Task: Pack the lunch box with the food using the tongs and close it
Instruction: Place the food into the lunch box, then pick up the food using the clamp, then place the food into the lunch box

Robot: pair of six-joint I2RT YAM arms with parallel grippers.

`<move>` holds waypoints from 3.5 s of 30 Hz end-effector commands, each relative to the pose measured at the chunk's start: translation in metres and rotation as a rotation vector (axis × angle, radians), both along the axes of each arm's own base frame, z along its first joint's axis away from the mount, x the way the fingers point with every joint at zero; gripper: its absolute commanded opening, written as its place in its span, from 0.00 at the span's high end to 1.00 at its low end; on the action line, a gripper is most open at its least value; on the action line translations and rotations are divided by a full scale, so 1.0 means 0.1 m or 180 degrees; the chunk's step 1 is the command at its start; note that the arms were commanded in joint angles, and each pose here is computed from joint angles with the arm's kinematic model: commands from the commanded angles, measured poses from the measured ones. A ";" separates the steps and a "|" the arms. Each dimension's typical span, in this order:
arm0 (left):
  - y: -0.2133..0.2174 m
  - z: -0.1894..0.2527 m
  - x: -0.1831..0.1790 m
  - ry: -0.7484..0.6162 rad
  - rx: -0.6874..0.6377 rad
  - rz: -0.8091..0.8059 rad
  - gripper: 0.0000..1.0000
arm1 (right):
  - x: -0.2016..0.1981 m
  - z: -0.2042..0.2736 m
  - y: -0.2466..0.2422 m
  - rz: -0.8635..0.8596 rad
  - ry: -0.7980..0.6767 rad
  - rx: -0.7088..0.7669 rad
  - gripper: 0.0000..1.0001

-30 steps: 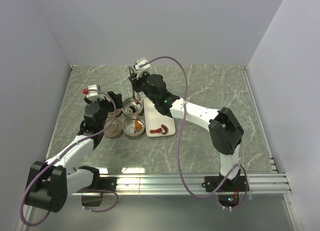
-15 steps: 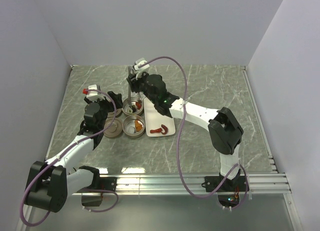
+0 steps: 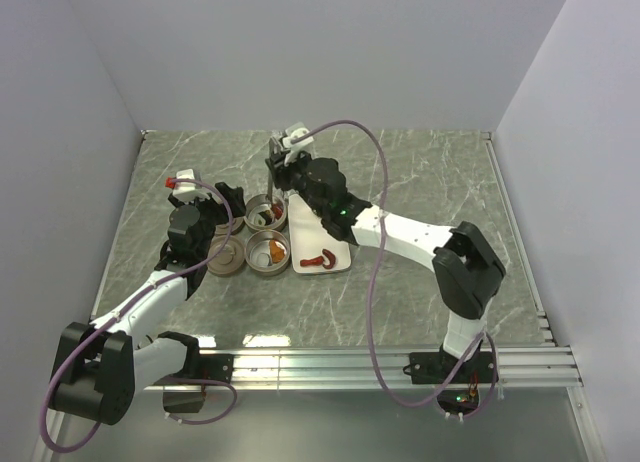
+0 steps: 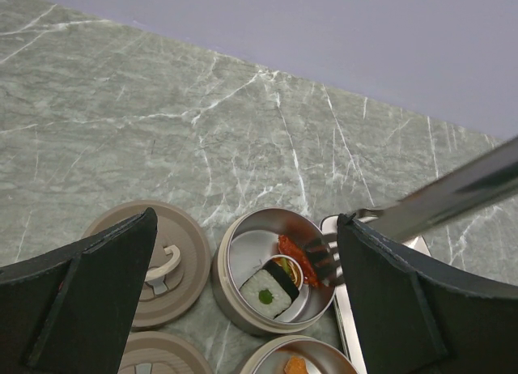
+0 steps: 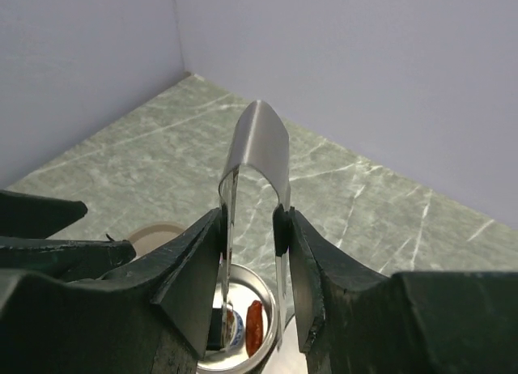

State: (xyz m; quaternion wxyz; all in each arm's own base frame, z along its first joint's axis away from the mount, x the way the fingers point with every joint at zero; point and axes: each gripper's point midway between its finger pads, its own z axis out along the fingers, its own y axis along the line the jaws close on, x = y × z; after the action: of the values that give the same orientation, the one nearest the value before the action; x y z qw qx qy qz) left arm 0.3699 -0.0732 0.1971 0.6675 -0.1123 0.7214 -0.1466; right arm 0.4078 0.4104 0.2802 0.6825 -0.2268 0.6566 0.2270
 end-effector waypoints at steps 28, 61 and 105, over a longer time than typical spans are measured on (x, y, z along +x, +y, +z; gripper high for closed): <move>-0.06 0.13 0.05 -0.0138 -0.0064 -0.0094 0.01 | 0.07 0.02 -1.05 -0.0141 -0.0370 0.0032 0.53; -0.07 0.11 0.05 -0.0118 -0.0065 -0.0103 0.00 | 0.05 -0.54 -1.07 0.0073 0.0210 -0.0380 0.81; -0.03 0.12 0.05 -0.0113 -0.0080 -0.0034 0.01 | -1.40 0.53 0.28 0.1423 -0.0708 -0.0277 0.82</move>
State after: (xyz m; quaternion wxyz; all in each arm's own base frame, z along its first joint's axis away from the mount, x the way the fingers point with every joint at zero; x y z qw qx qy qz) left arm 0.3716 -0.0768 0.1884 0.6575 -0.1092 0.7299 -0.1517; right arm 0.2724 0.4293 0.2918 0.6440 -0.4200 0.5660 0.2974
